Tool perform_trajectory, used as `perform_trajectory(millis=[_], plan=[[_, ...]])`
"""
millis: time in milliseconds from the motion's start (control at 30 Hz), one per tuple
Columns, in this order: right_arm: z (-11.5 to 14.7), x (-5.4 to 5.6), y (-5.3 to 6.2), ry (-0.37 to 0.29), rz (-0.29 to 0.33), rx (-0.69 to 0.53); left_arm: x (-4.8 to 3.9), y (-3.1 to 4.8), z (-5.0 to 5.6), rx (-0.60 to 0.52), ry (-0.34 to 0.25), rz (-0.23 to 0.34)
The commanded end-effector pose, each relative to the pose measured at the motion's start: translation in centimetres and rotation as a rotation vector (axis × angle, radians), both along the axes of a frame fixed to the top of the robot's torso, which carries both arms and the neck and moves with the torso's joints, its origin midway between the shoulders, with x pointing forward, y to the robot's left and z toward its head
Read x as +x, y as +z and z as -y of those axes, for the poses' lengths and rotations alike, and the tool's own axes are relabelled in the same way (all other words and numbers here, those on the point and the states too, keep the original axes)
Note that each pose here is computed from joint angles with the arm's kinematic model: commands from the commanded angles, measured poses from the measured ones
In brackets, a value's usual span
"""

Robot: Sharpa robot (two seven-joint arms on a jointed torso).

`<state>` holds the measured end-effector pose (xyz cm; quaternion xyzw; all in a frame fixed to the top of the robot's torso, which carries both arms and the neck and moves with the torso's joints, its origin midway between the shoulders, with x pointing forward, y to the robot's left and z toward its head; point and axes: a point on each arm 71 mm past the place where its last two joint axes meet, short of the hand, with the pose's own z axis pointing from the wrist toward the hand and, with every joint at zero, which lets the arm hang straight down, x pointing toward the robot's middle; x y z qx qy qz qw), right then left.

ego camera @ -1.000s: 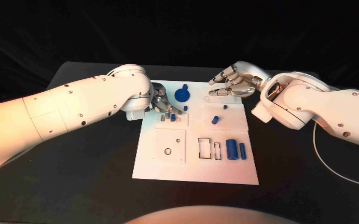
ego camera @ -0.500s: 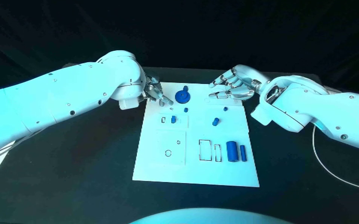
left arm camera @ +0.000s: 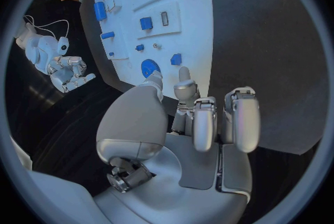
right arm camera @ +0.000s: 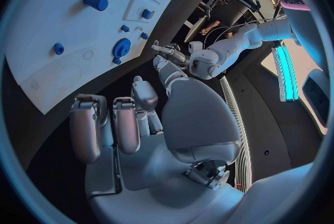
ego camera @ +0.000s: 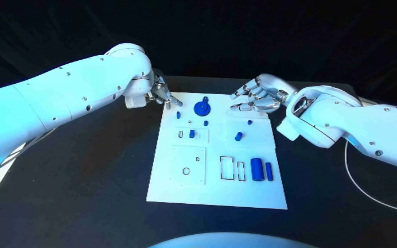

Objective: Assemble the parts on the task board

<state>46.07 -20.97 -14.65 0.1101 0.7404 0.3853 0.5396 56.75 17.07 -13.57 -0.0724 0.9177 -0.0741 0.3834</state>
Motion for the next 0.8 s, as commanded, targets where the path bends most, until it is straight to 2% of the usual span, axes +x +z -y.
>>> perform_trajectory(millis=[33,367,800], plan=[[-0.2,-0.1,-0.1,0.017,-0.002,-0.001,0.09,-0.29,-0.3,0.071,0.011,-0.046],[-0.4,-0.1,-0.1,0.021,-0.003,0.0,0.7,-1.4,0.4,0.062,0.01,-0.057],[-0.5,-0.1,-0.1,0.024,-0.004,0.0,1.02,-2.5,1.1,0.053,0.006,-0.07]])
